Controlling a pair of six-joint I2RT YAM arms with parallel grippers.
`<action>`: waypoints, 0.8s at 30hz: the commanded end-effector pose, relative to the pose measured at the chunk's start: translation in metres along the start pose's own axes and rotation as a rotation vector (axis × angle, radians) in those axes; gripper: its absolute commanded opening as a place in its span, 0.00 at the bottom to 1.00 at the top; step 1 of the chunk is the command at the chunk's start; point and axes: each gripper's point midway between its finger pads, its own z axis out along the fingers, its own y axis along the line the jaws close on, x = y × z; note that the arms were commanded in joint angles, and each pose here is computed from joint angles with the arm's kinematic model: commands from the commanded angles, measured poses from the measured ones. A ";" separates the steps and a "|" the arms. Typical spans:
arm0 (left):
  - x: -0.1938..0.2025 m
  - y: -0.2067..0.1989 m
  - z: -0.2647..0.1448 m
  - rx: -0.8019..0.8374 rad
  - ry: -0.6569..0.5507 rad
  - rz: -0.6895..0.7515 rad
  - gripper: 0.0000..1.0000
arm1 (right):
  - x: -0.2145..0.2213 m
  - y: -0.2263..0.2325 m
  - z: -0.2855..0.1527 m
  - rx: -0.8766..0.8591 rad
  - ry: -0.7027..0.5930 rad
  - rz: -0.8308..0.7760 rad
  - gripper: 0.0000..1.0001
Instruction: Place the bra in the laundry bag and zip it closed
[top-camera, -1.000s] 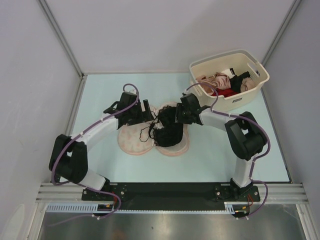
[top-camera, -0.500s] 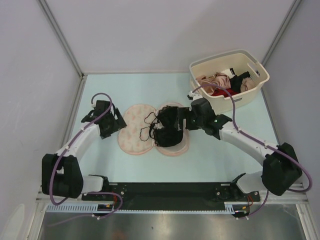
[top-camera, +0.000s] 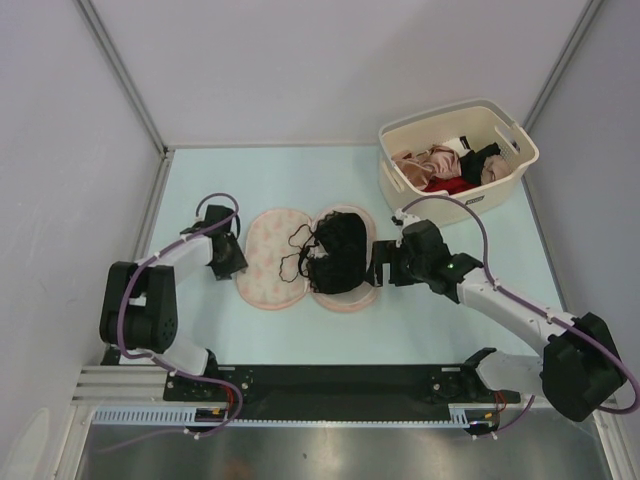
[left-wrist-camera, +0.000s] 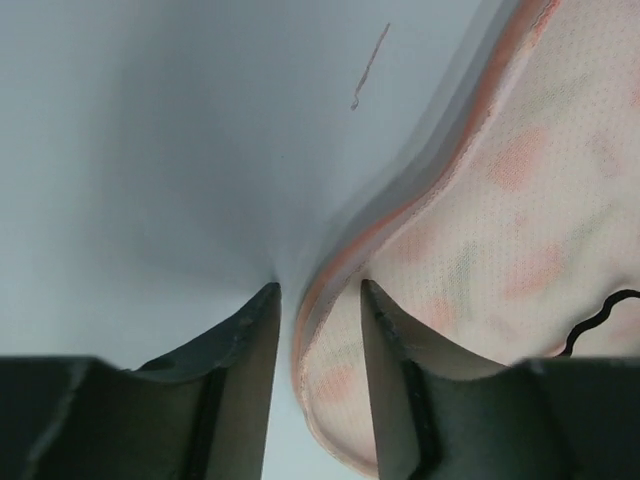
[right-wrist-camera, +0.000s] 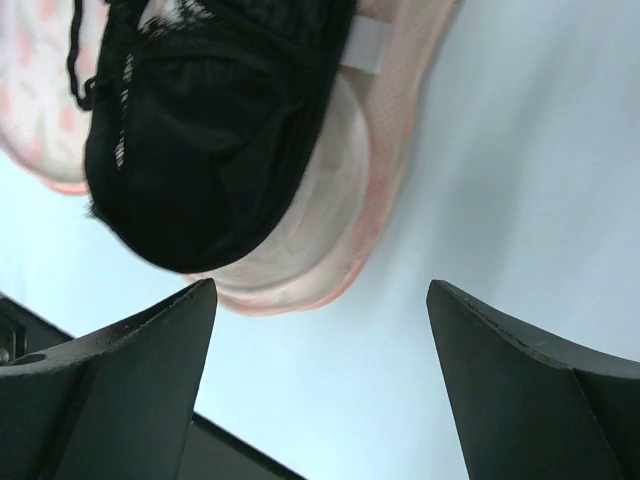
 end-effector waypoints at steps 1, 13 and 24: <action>0.010 -0.001 0.020 -0.001 0.051 -0.022 0.34 | -0.017 -0.007 0.002 0.002 -0.060 0.022 0.91; -0.029 -0.066 -0.103 0.101 -0.293 0.177 0.00 | -0.002 -0.011 0.050 -0.079 0.036 0.088 0.69; 0.018 -0.159 -0.207 0.385 -0.384 0.331 0.00 | 0.023 -0.029 0.086 -0.036 0.100 0.141 0.44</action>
